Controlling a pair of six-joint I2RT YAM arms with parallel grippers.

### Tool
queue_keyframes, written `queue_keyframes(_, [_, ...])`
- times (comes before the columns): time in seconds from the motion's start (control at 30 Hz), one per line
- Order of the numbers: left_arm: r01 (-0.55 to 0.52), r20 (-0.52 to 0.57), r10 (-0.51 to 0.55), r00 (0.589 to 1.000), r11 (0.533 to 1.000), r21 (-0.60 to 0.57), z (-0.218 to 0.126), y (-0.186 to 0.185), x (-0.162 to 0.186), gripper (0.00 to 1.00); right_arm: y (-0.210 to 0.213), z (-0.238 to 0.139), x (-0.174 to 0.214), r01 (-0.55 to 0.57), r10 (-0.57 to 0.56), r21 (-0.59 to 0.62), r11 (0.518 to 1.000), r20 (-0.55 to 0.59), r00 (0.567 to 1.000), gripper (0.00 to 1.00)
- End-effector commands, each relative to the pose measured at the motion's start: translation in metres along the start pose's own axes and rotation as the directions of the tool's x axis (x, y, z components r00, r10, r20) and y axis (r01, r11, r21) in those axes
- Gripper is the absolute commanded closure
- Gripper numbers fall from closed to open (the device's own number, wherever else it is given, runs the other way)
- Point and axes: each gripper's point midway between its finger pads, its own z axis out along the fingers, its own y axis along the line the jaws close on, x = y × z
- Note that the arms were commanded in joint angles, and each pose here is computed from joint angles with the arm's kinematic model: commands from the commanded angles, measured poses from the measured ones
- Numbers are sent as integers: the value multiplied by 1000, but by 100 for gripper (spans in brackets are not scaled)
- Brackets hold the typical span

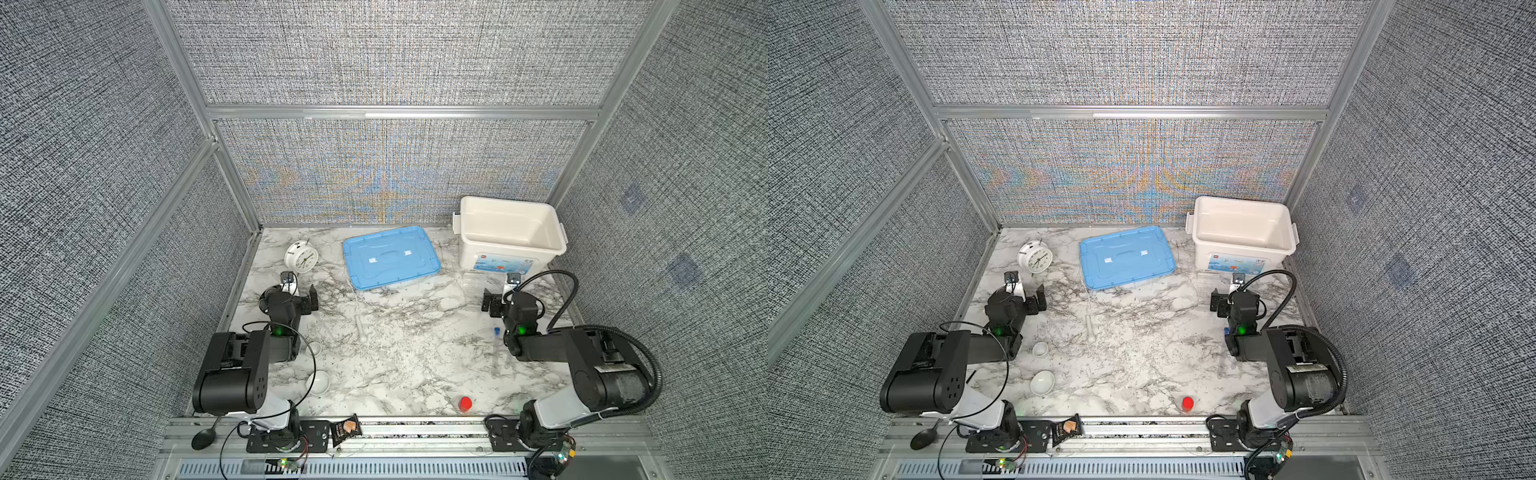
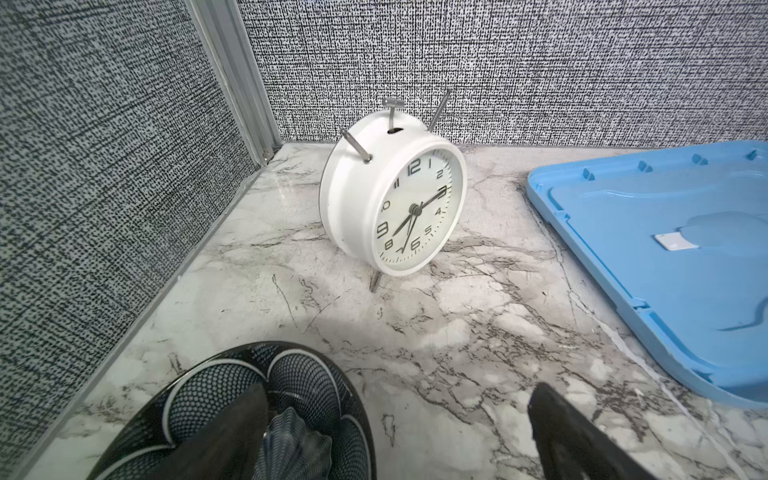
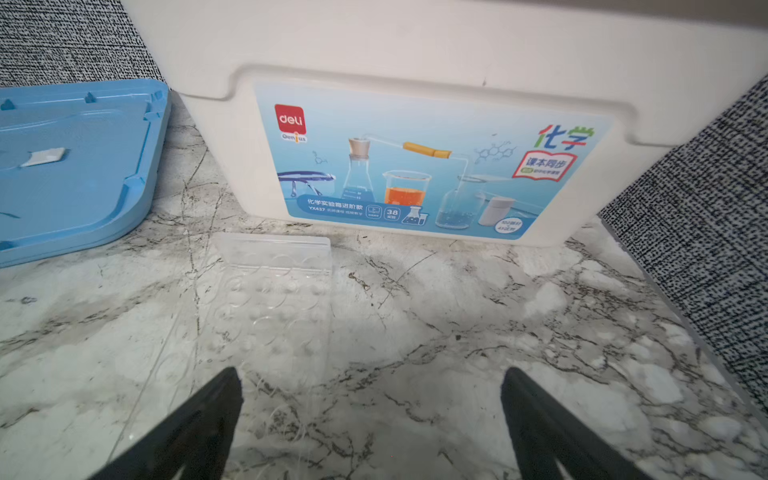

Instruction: Organize the chemistry lab equipment

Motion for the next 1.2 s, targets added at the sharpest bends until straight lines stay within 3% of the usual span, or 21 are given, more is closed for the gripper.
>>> queue_keyframes(0.0, [-2, 21, 2, 1000, 1000, 11, -1, -2, -5, 1, -1, 0, -8, -10, 10, 9, 1000, 32, 999, 1])
queue_keyframes(1.0, [5, 25, -5, 1000, 1000, 8, -2, 0, -5, 1, 1, -2, -16, 6, -6, 5, 1000, -4, 1000, 1])
queue_keyframes(1.17, [18, 99, -15, 995, 999, -31, -22, 7, -22, 1, -4, -29, -34, -49, 49, 5, 999, 15, 999, 1])
